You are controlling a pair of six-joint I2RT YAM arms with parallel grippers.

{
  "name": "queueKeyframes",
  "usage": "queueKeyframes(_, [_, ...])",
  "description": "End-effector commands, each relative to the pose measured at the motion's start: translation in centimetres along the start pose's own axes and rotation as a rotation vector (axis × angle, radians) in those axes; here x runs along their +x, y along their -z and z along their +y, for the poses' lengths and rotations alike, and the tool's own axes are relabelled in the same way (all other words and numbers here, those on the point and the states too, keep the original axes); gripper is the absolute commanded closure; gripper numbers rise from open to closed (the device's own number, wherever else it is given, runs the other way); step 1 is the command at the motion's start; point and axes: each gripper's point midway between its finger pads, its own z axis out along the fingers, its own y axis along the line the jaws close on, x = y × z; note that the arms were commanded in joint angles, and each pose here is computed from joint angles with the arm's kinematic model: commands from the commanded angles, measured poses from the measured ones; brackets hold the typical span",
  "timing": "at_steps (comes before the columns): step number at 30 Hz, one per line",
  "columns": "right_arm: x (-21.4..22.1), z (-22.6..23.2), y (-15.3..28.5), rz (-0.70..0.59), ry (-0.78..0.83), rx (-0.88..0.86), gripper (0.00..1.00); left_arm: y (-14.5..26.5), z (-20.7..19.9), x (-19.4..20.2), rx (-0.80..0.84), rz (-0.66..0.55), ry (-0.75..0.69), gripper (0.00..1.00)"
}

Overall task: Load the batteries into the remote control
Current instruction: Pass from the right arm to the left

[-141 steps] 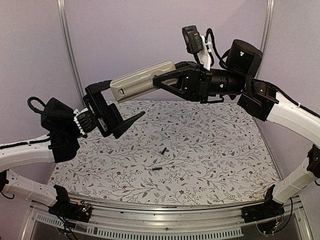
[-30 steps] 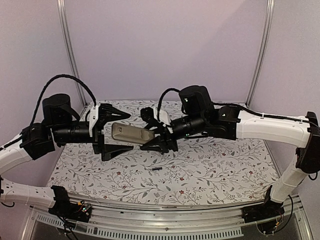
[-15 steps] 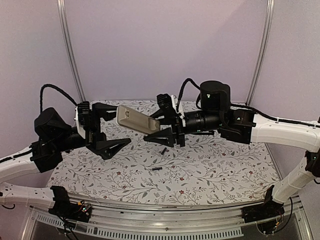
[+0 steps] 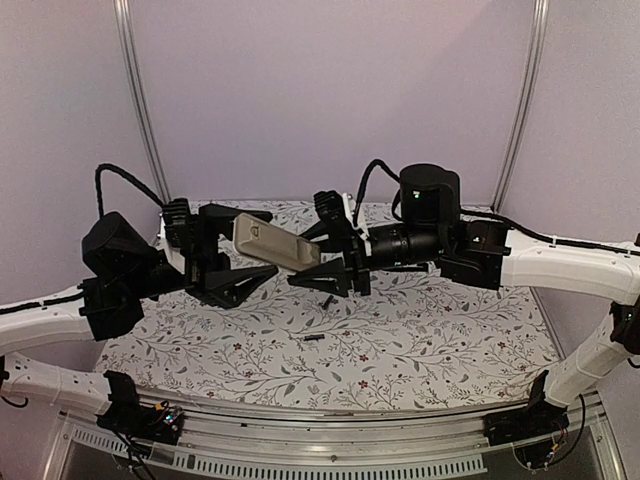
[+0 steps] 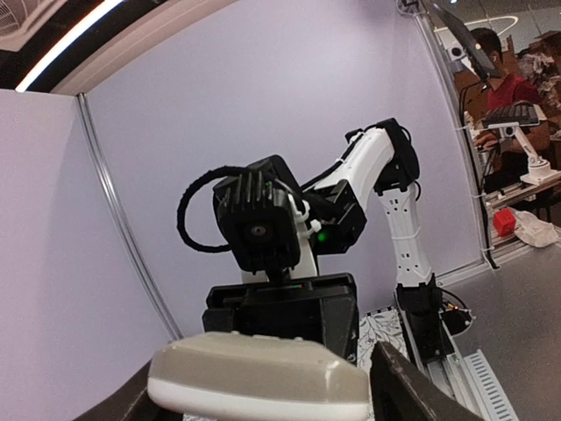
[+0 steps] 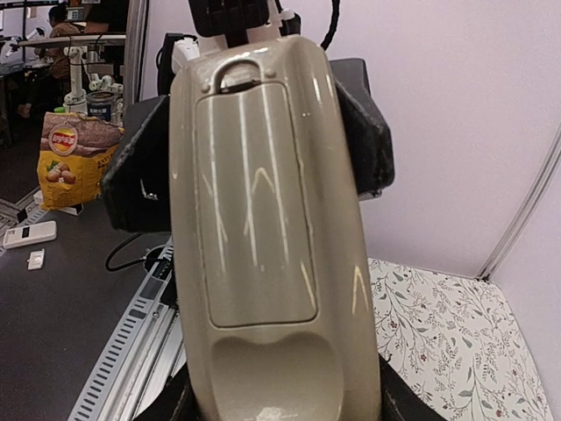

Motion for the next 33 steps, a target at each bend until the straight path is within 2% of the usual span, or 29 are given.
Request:
queueKeyframes(1, [-0.5,0.4,0.2,-0.018,0.002,-0.009,0.76,-0.6,-0.7,-1.6,0.042,-0.049,-0.029,0.25])
queueKeyframes(3, [-0.6,0.4,0.2,-0.019,0.004,-0.012,0.76,-0.8,-1.0,-1.5,0.055,-0.047,-0.034,0.31])
queueKeyframes(8, [-0.7,0.5,0.4,-0.02,0.004,-0.011,0.76,-1.1,-1.2,-1.3,0.064,-0.036,-0.037,0.67])
queueKeyframes(10, [-0.6,0.4,0.4,-0.012,-0.002,-0.005,0.72,-1.1,-1.2,-1.2,0.063,-0.031,-0.039,0.79])
queueKeyframes(14, [-1.1,-1.3,1.1,0.02,-0.052,0.096,0.34,-0.9,-0.9,-0.7,0.036,0.007,-0.06,0.98])
queueKeyframes(16, [-1.7,-2.2,2.3,0.044,-0.112,0.173,0.2,-0.6,-0.6,0.1,0.005,0.043,-0.099,1.0])
queueKeyframes(19, [-2.6,-3.6,4.4,0.067,-0.207,0.293,0.11,-0.3,0.2,2.2,-0.045,0.141,-0.18,1.0])
queueKeyframes(24, [-3.4,-4.3,6.2,0.045,-0.477,0.371,0.12,0.2,0.9,4.6,-0.086,0.251,-0.302,1.0])
queueKeyframes(28, [-1.8,-4.7,5.5,0.078,-0.647,0.399,0.2,0.2,1.6,6.0,-0.11,0.307,-0.396,1.0])
queueKeyframes(33, [-0.4,-4.3,3.2,0.122,-0.727,0.352,0.26,-0.1,1.5,8.1,-0.087,0.362,-0.419,1.0])
